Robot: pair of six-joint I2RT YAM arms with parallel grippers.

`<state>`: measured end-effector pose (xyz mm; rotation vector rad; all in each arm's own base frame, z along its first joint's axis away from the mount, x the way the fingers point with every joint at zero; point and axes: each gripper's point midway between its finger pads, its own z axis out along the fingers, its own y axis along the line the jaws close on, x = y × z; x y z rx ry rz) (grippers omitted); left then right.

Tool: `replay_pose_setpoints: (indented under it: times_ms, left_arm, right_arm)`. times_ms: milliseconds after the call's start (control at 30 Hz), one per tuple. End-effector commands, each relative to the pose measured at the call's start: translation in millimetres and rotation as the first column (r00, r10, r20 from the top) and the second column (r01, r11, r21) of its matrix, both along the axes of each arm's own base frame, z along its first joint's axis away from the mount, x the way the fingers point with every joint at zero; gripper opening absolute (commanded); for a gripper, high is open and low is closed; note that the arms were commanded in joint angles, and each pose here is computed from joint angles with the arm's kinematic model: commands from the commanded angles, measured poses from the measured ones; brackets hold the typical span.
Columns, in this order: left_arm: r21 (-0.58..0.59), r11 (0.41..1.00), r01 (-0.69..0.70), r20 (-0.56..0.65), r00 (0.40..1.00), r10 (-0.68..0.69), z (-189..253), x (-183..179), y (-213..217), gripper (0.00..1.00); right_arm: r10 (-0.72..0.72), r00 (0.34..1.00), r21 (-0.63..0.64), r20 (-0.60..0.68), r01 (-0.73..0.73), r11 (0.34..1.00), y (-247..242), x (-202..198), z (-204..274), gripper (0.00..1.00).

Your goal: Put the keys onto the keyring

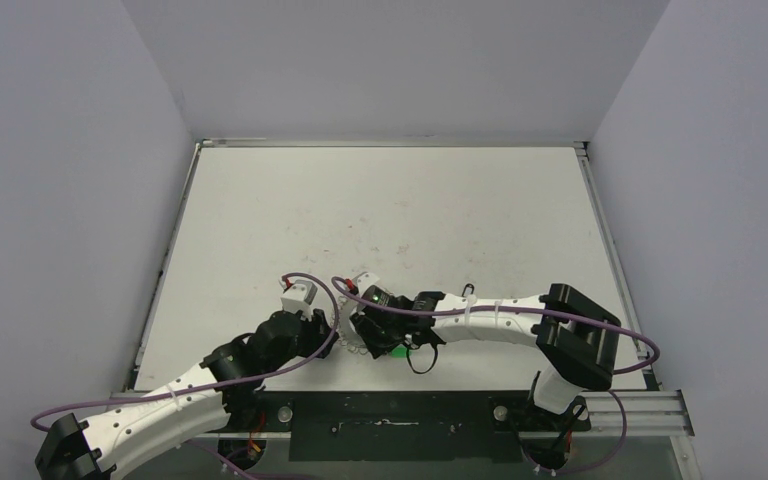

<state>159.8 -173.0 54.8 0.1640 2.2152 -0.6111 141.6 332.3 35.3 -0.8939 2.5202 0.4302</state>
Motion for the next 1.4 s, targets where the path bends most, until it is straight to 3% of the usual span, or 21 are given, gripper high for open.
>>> replay_pose_setpoints:
  times_ms: [0, 267, 500, 867, 1167, 1367]
  left_arm:
    - [-0.023, 1.000, 0.004, 0.013, 1.000, -0.004, 6, 1, -4, 0.41]
    - [-0.023, 1.000, 0.005, 0.010, 1.000, -0.005, 6, 0, -3, 0.41]
    - [-0.024, 1.000, 0.005, 0.013, 1.000, -0.005, 6, 0, -3, 0.41]
    - [-0.026, 1.000, 0.006, 0.014, 1.000, -0.006, 7, 0, -3, 0.41]
    - [-0.029, 1.000, 0.006, 0.023, 1.000, -0.005, 9, 1, -4, 0.41]
    - [-0.028, 1.000, 0.012, 0.030, 0.999, -0.011, 10, 2, -4, 0.42]
  right_arm:
    - [-0.017, 0.999, 0.049, 0.029, 0.015, 0.999, 10, 4, 9, 0.44]
    - [-0.043, 0.998, 0.022, 0.041, 0.042, 0.999, 8, 8, 7, 0.39]
    - [-0.048, 0.997, -0.011, 0.063, 0.049, 0.999, 1, 8, 7, 0.40]
    - [-0.036, 0.996, -0.042, 0.081, 0.039, 0.998, 1, 6, 5, 0.21]
    - [-0.023, 0.991, -0.087, 0.132, 0.034, 0.996, -12, 11, 14, 0.00]
    - [-0.027, 0.988, -0.081, 0.152, 0.039, 0.996, -19, 12, 21, 0.00]
